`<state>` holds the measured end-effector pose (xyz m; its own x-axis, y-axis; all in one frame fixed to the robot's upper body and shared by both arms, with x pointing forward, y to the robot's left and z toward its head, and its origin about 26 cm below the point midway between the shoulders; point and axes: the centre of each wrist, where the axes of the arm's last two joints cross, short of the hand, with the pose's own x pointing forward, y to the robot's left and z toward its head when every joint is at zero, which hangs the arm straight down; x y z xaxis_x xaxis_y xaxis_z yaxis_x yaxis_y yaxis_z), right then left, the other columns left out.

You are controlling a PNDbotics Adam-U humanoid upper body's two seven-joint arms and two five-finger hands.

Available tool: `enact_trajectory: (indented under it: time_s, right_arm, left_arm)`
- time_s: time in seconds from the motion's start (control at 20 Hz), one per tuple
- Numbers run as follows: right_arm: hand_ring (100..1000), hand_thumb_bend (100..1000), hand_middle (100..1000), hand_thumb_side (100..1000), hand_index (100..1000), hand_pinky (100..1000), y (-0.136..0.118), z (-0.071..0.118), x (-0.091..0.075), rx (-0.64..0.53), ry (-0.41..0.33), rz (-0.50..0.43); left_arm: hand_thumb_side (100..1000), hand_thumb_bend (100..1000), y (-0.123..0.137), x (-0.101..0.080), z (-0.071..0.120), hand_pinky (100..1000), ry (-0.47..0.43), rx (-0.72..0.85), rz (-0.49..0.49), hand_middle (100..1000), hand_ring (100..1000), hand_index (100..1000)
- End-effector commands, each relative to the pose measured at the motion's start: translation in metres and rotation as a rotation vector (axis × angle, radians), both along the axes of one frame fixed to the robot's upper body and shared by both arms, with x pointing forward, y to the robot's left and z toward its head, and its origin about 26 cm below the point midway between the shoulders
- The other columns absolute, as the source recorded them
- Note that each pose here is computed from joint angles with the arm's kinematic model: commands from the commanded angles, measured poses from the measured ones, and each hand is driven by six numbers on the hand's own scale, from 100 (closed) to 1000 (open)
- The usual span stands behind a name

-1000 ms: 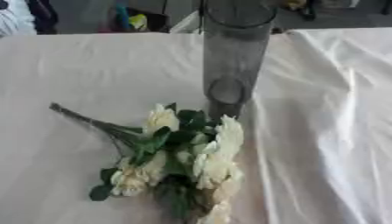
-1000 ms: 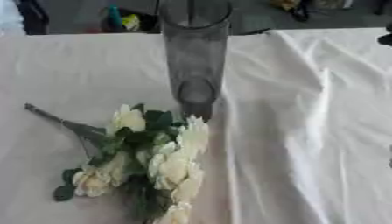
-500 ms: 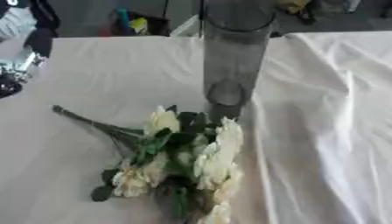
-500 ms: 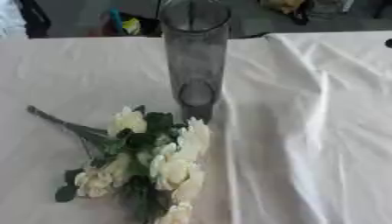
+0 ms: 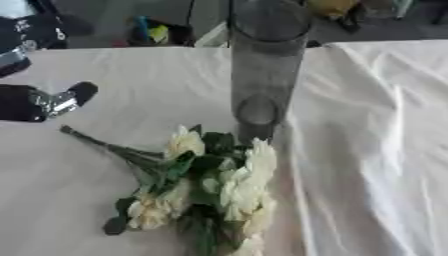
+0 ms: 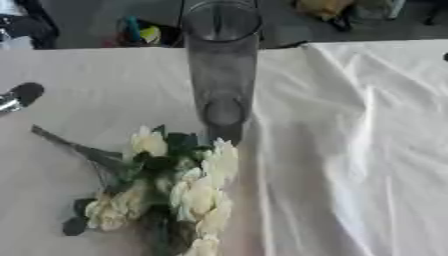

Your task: Arrange flowers into the vase.

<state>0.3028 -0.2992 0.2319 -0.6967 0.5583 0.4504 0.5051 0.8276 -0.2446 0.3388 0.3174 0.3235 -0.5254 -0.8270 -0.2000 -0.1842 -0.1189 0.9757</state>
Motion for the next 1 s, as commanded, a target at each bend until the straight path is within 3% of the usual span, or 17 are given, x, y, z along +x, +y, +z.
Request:
enact_trajectory:
  time_s: [0.05,0.15,0.6,1.0]
  right_arm:
    - [569,100,570,1000,767,652,-0.001,0.008,-0.004,-0.027,-0.022,0.006]
    - [569,100,570,1000,767,652,-0.001,0.008,-0.004,-0.029,-0.021,0.007]
    - [567,100,568,1000,766,653,0.001,0.009,-0.003,-0.031,-0.019,0.017]
    - [566,100,567,1000,766,653,0.003,0.01,-0.003,-0.035,-0.019,0.03]
  left_arm:
    - [843,515,0.007,0.005,0.008,917,-0.001,0.111,0.035,929,941,1000]
    - [827,565,0.008,0.009,0.006,918,0.014,0.145,0.039,934,941,1000]
    - [714,608,0.015,0.029,-0.015,913,0.187,0.202,0.04,963,940,1000]
    - [722,740,0.017,0.04,-0.033,916,0.265,0.303,0.059,947,928,1000]
